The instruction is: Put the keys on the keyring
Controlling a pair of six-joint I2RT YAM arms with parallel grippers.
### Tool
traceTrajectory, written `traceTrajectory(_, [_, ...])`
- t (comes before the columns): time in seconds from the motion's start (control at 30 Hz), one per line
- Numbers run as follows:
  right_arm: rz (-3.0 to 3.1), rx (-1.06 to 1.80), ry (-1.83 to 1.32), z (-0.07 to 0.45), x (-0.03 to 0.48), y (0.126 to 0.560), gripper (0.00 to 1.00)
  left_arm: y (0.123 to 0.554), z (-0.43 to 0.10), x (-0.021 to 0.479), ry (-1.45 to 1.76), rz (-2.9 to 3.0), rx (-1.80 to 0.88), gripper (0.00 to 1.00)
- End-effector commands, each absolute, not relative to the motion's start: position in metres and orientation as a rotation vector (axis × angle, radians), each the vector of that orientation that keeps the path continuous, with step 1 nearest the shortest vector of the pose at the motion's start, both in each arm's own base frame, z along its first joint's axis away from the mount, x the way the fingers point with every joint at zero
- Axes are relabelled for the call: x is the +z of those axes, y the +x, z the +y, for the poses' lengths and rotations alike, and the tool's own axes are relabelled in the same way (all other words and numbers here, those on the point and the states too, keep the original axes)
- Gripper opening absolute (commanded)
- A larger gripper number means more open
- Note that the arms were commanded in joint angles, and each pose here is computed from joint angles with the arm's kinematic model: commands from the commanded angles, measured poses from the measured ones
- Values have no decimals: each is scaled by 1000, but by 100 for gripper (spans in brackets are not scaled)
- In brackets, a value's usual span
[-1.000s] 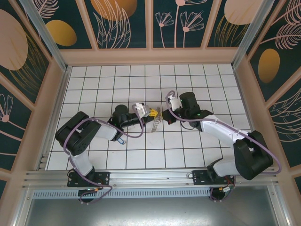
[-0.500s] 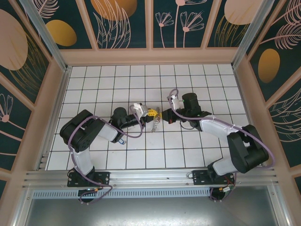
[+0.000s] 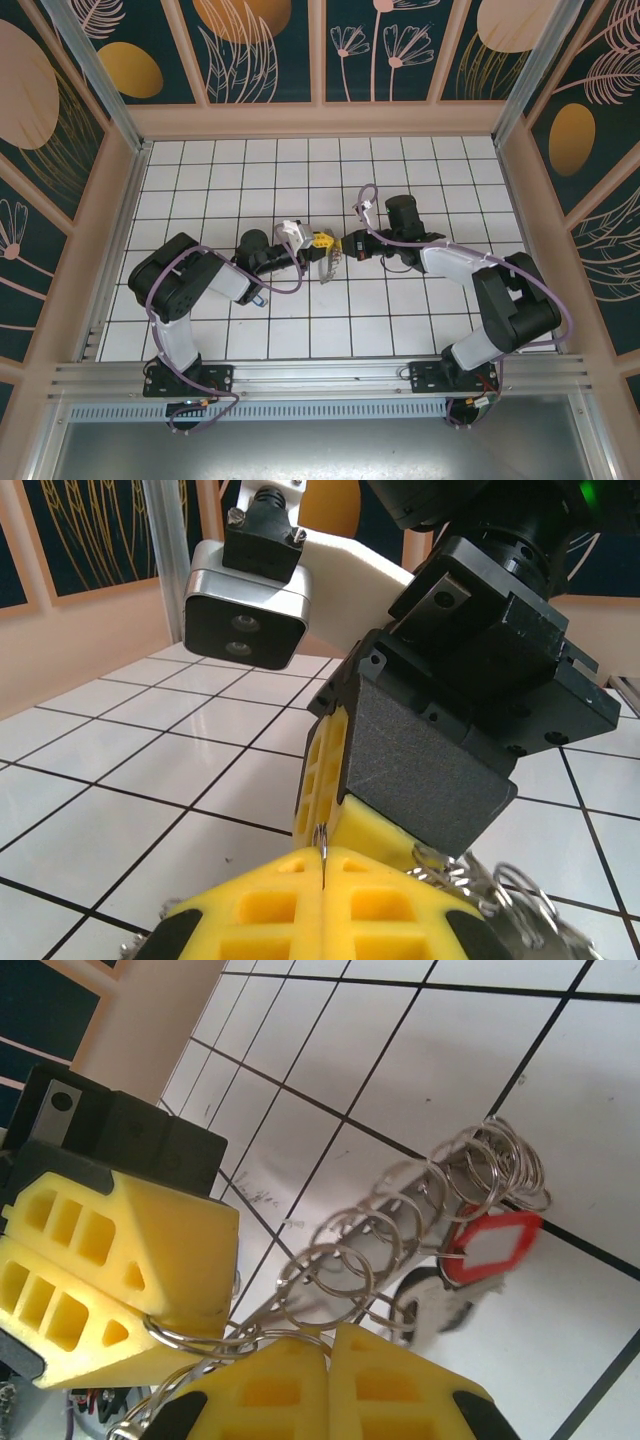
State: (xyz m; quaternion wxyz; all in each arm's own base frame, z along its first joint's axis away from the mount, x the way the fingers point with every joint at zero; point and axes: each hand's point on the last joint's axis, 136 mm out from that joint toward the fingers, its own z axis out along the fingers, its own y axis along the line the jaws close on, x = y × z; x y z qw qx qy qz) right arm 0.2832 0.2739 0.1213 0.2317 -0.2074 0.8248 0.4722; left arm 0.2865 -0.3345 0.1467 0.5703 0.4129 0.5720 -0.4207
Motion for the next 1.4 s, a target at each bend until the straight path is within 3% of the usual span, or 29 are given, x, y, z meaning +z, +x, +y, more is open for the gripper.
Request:
traceTrajectory(0.0, [2314, 1409, -604, 279, 112, 264, 5, 275, -339, 183, 974, 1163, -1020, 0])
traceTrajectory(0.17, [2375, 1246, -599, 272, 102, 271, 8, 275, -338, 183, 967, 1162, -1025, 0])
traceTrajectory(0.3, [2284, 1251, -564, 266, 124, 278, 15, 273, -339, 183, 970, 1163, -1033, 0])
traceTrajectory(0.4, [2260, 1101, -505, 253, 131, 291, 23, 272, -338, 182, 981, 1165, -1027, 0])
traceTrajectory(0.5, [2180, 1005, -531, 243, 143, 293, 25, 269, -339, 179, 1003, 1166, -1031, 0])
traceTrajectory(0.9, [1776, 685, -997, 236, 167, 271, 25, 254, -343, 174, 1115, 1163, -1069, 0])
traceTrajectory(1.07, [1586, 659, -1293, 251, 167, 247, 24, 239, -346, 174, 1205, 1143, -1133, 0])
traceTrajectory(1.37, [1482, 716, -1425, 264, 166, 227, 21, 235, -345, 170, 1247, 1160, -1134, 0])
